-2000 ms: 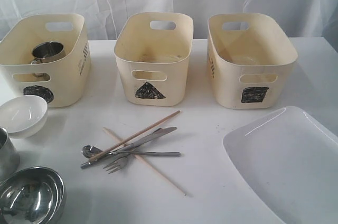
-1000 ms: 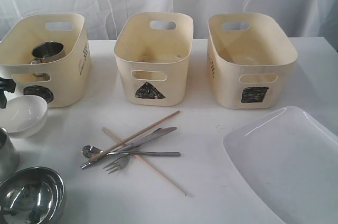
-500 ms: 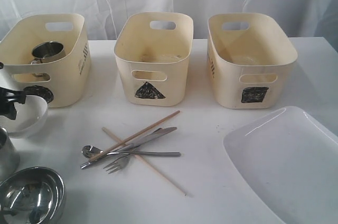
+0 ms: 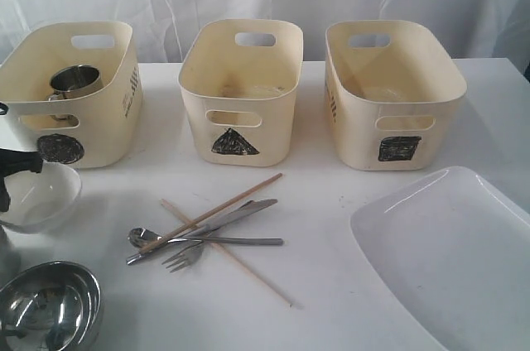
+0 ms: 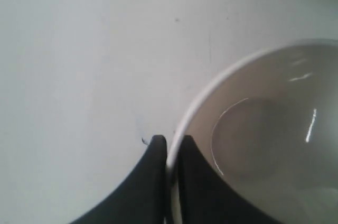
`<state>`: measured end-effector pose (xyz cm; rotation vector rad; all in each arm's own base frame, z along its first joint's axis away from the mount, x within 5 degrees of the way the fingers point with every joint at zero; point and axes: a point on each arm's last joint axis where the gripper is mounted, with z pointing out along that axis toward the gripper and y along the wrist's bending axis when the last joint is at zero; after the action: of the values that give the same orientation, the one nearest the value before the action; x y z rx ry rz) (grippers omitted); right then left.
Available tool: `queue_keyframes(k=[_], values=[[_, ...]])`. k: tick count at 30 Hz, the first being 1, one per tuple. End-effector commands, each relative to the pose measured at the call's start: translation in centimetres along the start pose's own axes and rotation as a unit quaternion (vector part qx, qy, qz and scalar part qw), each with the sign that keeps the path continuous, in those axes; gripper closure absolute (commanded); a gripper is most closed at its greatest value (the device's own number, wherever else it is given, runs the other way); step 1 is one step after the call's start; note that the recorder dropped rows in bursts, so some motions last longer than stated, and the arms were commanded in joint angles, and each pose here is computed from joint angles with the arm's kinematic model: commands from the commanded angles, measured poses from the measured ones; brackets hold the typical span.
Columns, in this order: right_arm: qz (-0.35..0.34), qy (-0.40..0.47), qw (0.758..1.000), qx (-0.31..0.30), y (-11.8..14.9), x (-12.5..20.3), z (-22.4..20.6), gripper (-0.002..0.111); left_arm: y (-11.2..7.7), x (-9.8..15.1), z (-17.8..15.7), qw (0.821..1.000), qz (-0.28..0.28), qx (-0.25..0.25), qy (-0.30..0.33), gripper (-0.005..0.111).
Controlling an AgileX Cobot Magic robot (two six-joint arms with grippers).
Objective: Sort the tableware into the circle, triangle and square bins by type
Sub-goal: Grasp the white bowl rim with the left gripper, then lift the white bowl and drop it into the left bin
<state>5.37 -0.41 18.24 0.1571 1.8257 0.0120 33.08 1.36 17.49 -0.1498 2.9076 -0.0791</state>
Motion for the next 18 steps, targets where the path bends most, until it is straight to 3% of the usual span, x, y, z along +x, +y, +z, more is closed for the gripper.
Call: queue_keyframes(k=[1, 11, 14, 18], values=[[0.0, -0.004, 1.0, -0.001, 0.0, 0.0, 0.0, 0.108, 0.1, 1.0, -1.1, 0.999, 0.024, -0.003, 0.027, 0.107], [0.0, -0.004, 1.0, -0.001, 0.0, 0.0, 0.0, 0.108, -0.6, 2.2, -7.8, 0.997, 0.066, 0.017, -0.04, 0.107], [0.0, -0.004, 1.0, -0.001, 0.0, 0.0, 0.0, 0.108, -0.9, 2.5, -10.5, 0.994, 0.063, 0.025, -0.087, 0.107], [0.0, -0.004, 1.0, -0.001, 0.0, 0.0, 0.0, 0.108, -1.3, 2.3, -15.0, 0.977, 0.054, 0.038, -0.203, 0.107]])
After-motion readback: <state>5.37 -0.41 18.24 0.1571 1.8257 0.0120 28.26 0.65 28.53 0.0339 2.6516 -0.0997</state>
